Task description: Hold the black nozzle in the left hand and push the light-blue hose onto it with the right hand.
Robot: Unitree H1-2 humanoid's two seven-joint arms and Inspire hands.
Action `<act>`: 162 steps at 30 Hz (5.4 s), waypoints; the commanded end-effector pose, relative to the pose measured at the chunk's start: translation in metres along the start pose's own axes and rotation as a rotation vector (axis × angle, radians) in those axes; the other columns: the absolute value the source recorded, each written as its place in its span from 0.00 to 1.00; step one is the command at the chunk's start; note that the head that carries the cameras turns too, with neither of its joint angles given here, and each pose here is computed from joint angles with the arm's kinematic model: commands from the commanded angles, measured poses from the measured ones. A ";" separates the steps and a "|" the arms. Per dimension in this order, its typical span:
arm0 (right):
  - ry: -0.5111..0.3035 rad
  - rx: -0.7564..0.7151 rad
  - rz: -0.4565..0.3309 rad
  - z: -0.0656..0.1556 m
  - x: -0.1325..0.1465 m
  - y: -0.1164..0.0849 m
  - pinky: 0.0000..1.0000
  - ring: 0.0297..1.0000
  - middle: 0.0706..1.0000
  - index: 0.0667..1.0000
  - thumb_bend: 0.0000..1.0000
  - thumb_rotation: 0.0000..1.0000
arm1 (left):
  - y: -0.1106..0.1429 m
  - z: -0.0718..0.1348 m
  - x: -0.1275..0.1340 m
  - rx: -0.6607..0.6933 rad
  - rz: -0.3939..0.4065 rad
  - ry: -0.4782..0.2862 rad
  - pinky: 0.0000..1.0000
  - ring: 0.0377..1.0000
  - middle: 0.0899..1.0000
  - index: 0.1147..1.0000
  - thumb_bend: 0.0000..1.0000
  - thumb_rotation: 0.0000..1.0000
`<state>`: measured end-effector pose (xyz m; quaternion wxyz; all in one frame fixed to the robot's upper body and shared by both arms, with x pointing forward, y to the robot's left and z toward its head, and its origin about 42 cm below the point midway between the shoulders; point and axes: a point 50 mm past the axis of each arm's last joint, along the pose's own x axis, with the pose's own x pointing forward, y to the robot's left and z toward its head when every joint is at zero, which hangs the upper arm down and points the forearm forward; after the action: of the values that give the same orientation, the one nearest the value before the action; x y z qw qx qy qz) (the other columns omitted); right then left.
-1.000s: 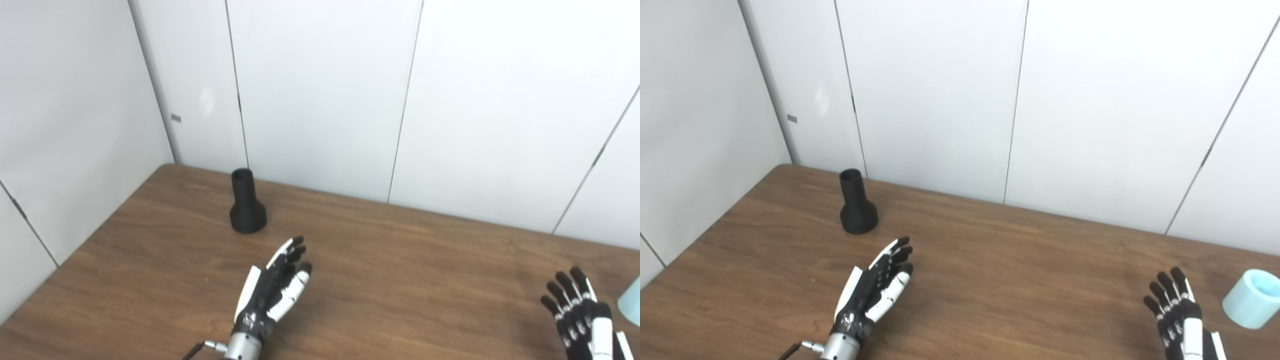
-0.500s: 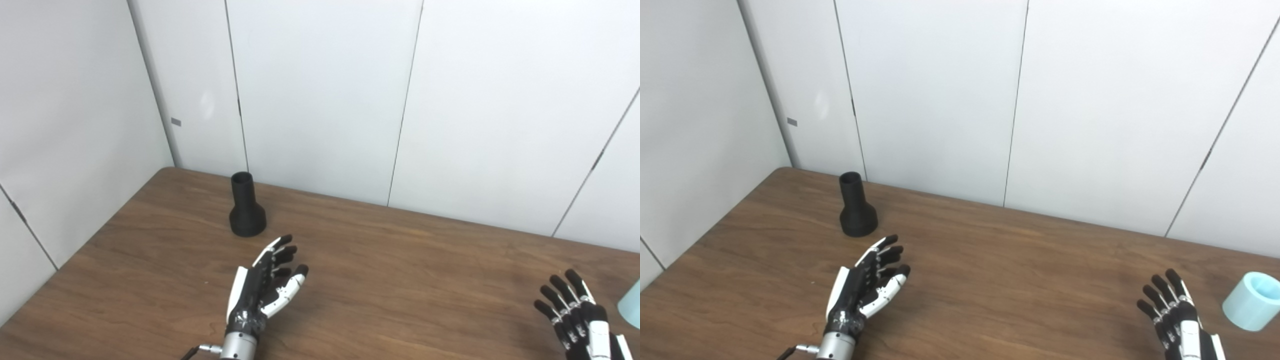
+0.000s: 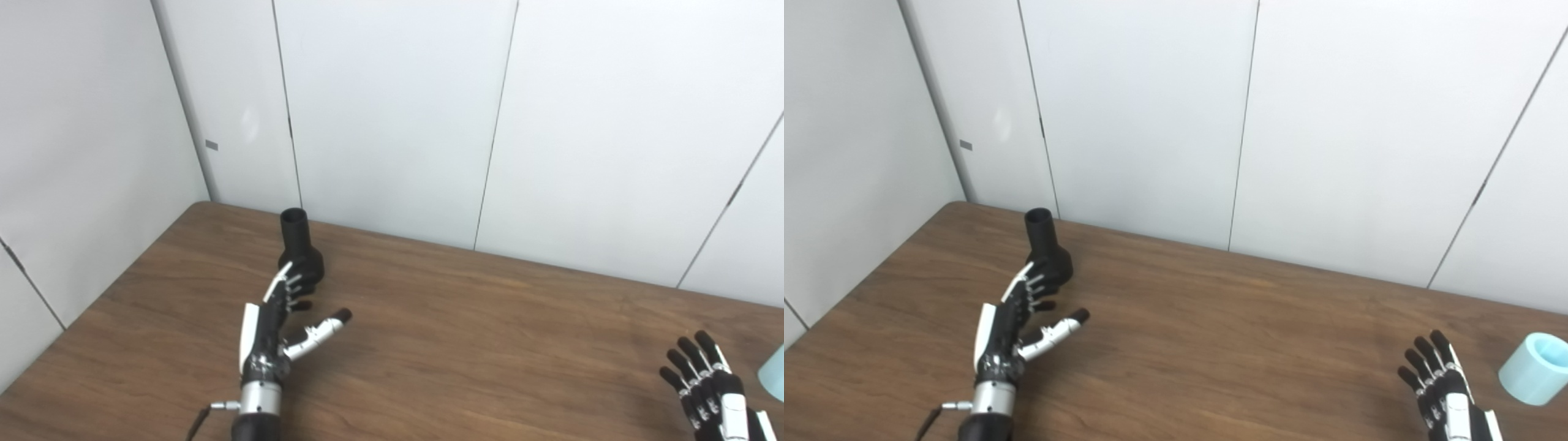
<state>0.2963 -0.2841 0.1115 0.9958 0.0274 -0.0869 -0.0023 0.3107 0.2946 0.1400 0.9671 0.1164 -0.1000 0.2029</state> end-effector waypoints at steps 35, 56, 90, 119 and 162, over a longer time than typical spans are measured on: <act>0.179 -0.011 -0.041 -0.029 -0.044 -0.008 0.83 0.91 0.94 0.98 0.52 0.96 | 0.036 0.029 0.105 0.531 -0.103 0.041 0.94 1.00 1.00 0.97 0.97 0.42; 0.145 -0.065 -0.027 -0.025 -0.042 0.000 0.91 0.90 0.88 0.99 0.49 0.97 | 0.014 0.020 0.148 0.768 -0.071 0.108 1.00 0.96 0.92 0.89 0.96 0.48; 0.085 -0.184 0.015 -0.011 -0.046 -0.001 0.94 0.88 0.83 0.98 0.39 1.00 | 0.010 0.007 0.154 0.614 -0.096 0.143 0.49 0.55 0.51 0.53 0.66 0.02; 0.078 -0.181 0.026 -0.014 -0.046 0.008 0.87 0.85 0.79 0.97 0.44 1.00 | 0.004 0.016 0.143 0.635 -0.166 0.050 0.50 0.45 0.44 0.42 0.50 0.00; 0.086 -0.190 -0.021 -0.027 -0.026 0.042 0.78 0.80 0.74 0.93 0.44 1.00 | -0.098 0.032 -0.026 0.453 -0.461 -0.327 0.36 0.36 0.43 0.43 0.50 0.00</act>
<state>0.2909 -0.2628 0.1139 0.9884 -0.1147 -0.0980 -0.0144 0.3223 0.1935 0.1389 0.9111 0.3834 -0.1485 -0.0284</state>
